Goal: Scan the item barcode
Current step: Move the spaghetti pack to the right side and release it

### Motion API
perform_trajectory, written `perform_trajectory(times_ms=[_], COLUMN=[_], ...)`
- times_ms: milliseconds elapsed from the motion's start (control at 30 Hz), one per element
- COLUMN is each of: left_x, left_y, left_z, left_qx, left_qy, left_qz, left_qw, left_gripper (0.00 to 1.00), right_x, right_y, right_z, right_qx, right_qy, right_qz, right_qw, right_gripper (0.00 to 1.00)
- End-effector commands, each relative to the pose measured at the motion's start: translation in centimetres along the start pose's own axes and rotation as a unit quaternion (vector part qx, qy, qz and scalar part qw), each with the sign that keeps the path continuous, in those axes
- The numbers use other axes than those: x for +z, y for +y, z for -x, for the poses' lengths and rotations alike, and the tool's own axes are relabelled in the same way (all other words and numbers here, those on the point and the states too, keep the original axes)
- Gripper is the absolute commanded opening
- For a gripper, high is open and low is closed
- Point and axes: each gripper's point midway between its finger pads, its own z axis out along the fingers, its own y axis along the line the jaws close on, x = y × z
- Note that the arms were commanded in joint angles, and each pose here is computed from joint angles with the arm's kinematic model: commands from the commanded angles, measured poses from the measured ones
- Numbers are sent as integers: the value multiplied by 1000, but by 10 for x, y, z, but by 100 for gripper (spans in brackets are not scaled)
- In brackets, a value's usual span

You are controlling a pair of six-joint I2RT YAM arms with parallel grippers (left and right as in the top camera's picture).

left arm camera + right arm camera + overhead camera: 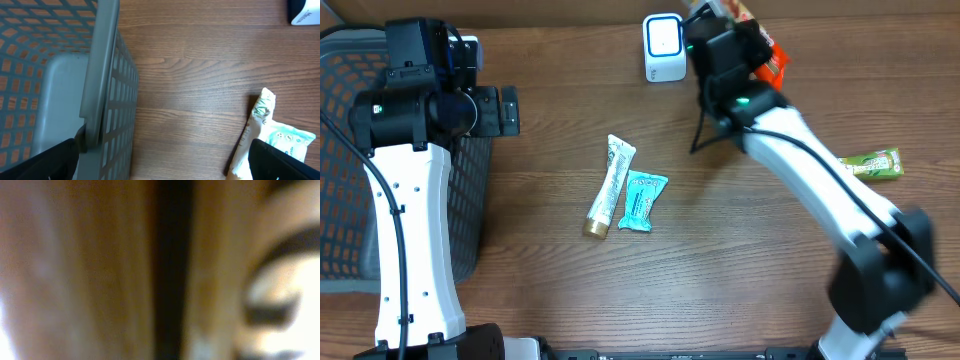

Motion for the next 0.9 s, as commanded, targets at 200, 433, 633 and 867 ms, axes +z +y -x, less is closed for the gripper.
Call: perform_trajectory(times_ms=[200, 433, 633, 867], left_x=[1, 1, 1, 1], left_y=[0, 1, 1, 1], left_z=[3, 3, 3, 3], left_qx=[6, 5, 5, 5], left_qy=[-2, -2, -2, -2], left_qz=[-3, -2, -3, -2], left_qw=[1000, 1000, 1000, 1000], left_gripper=[99, 100, 100, 100], right_x=[-32, 21, 64, 78], right_y=[-36, -34, -23, -28], right_z=[-68, -183, -251, -287], right_qx=[535, 708, 788, 786], right_qy=[163, 285, 292, 295], right_qz=[158, 13, -65, -115], right_qw=[814, 646, 538, 531], right_gripper=[4, 4, 4, 4])
